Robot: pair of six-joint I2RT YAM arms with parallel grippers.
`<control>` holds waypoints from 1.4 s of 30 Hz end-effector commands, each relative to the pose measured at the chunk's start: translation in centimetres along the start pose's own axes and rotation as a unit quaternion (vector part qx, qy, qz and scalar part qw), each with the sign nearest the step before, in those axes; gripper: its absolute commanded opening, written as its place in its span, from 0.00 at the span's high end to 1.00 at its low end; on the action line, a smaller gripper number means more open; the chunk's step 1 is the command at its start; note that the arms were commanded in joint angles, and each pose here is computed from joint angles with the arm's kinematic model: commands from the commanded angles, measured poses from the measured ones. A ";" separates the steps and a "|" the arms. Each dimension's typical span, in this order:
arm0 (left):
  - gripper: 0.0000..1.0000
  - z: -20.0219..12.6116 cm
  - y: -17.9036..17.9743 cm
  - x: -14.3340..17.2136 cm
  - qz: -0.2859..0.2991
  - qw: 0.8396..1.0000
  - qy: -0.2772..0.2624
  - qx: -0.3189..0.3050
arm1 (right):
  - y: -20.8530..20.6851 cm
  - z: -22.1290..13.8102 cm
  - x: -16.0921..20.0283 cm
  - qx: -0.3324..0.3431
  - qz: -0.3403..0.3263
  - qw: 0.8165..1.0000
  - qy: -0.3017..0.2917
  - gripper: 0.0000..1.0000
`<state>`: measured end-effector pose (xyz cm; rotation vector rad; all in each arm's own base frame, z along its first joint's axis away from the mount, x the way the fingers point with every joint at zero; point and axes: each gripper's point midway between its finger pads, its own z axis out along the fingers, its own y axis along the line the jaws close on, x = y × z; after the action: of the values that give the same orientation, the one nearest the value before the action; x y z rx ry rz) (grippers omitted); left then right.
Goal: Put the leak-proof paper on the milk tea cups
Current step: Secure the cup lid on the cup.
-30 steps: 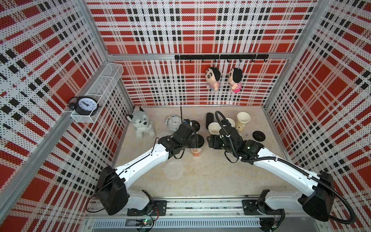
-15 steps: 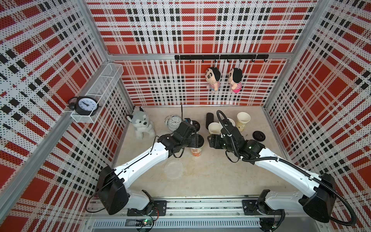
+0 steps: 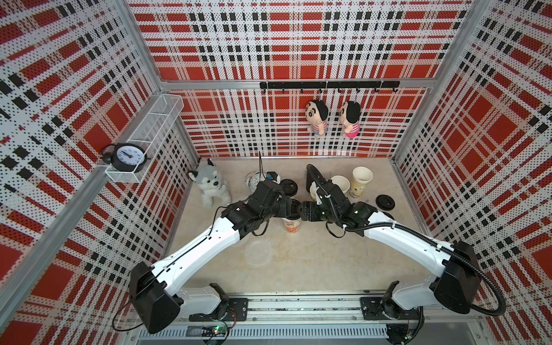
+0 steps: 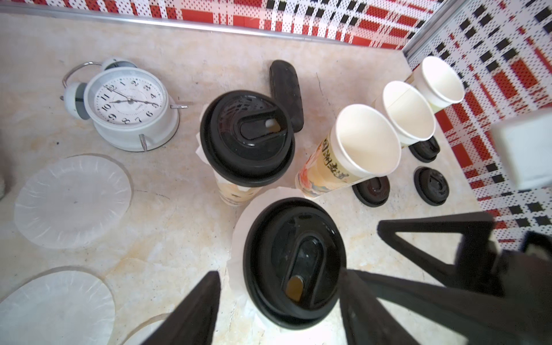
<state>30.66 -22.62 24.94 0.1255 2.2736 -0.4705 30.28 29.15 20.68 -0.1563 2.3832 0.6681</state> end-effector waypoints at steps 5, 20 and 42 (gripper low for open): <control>0.37 -0.8 2.4 0.4 -0.023 0.999 -0.007 -0.023 | 1.8 0.9 -1.5 -0.031 -0.006 0.999 -0.008 0.19; 0.39 1.1 3.9 2.2 -0.038 0.999 0.013 -0.022 | -0.2 3.9 0.6 0.012 0.001 1.000 0.029 0.26; 0.41 3.8 4.2 4.1 -0.045 0.998 0.026 -0.021 | -7.4 5.1 9.8 0.143 -0.006 0.974 0.174 0.34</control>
<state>30.91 -20.00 18.48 0.0226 2.3647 -0.4470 31.71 31.26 17.86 -0.1269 2.4377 0.6879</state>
